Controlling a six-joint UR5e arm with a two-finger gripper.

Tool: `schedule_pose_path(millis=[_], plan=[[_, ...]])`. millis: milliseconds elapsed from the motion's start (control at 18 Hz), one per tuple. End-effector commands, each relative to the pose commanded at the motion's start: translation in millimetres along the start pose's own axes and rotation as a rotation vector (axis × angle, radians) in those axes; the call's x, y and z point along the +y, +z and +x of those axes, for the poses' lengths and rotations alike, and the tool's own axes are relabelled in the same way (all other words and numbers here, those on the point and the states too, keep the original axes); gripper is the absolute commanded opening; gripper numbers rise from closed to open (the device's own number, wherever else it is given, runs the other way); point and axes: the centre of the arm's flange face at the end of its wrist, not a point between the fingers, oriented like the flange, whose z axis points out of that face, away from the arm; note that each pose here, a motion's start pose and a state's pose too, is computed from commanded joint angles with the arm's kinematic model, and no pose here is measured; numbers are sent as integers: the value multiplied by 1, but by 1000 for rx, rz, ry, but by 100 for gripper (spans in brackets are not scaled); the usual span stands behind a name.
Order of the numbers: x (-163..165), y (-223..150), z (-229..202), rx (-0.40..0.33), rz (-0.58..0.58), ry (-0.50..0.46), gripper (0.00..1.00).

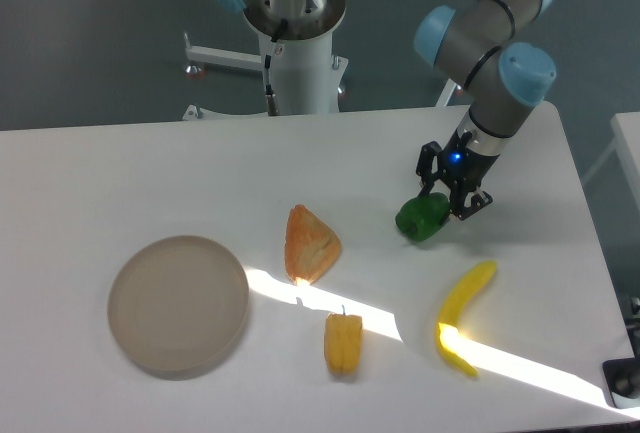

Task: Place the green pepper on the table
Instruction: 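Lower the green pepper onto the table and open the gripper, then raise the open gripper up away from the green pepper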

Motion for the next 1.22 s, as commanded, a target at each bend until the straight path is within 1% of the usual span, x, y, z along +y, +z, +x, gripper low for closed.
schedule_pose_path(millis=[56, 222, 444, 833, 1000, 1167, 1222], plan=[[0, -1, 0, -1, 0, 1, 90], [-2, -5, -2, -10, -1, 0, 99], [-9, -27, -11, -53, -7, -29, 100], [-27, -73, -34, -147, -34, -10, 100], [-31, -90, -43, -173, -116, 1, 100], [-54, -99, -55, -203, -174, -5, 100], [-62, -96, -62, -209, -207, -9, 100]])
